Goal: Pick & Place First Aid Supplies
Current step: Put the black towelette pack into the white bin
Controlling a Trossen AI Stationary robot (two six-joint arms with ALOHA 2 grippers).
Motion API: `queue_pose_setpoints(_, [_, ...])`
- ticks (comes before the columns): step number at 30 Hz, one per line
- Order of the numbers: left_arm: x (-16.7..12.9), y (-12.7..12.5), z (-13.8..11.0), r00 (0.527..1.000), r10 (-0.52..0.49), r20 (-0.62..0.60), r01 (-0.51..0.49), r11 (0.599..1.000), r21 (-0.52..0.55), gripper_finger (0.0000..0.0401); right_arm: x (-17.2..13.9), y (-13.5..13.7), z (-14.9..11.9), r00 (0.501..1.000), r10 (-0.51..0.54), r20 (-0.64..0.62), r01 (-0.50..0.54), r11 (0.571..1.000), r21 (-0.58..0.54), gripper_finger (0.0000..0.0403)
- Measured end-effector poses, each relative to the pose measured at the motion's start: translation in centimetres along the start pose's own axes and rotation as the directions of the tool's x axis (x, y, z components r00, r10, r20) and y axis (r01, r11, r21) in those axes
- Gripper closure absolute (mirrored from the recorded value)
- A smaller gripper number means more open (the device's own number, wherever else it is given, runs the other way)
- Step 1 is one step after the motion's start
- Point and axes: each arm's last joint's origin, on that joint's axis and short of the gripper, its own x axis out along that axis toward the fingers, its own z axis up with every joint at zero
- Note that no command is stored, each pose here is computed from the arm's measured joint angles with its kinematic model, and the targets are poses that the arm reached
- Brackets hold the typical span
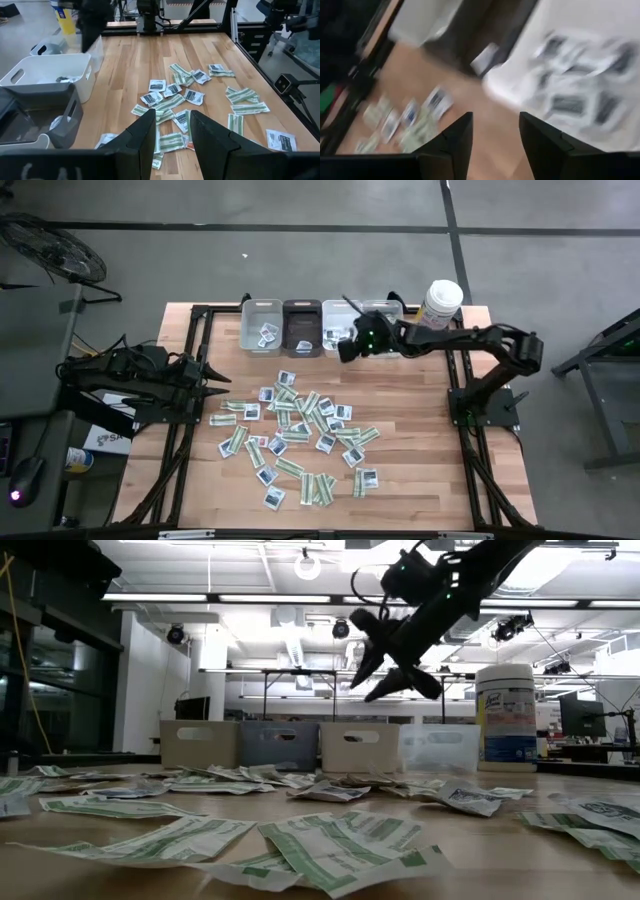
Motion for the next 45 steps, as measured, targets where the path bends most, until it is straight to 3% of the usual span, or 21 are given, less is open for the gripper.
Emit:
queue_pose_setpoints(5, [0.0,0.0,0.0,1.0,0.0,0.0,0.0,1.0,0.0,0.0282,-0.1,1.7,-2.6,0.986,0.062,-0.152,-0.076,0.993,-0.09,0.0262])
queue_pose_setpoints(15, [0.0,0.0,0.0,1.0,-0.002,0.0,0.002,1.0,0.005,0.0282,-0.9,4.2,-7.9,0.95,-0.004,-0.311,-0.091,0.952,-0.292,0.0256])
queue_pose_setpoints(21, [0.0,-0.1,-0.1,1.0,-0.021,-0.013,0.021,1.0,0.005,0.0282,-1.7,5.9,-11.0,0.939,-0.012,-0.344,-0.157,0.875,-0.458,0.0258])
queue_pose_setpoints(30, [0.0,-0.1,-0.2,0.999,-0.034,-0.023,0.034,0.999,0.005,0.0282,-2.9,7.5,-14.3,0.946,-0.039,-0.322,-0.2,0.71,-0.675,0.0244])
queue_pose_setpoints(45, [0.0,-0.1,-0.2,0.999,-0.036,-0.022,0.036,0.999,0.002,0.0282,-3.8,8.1,-17.8,0.939,-0.099,-0.33,-0.204,0.614,-0.762,0.023])
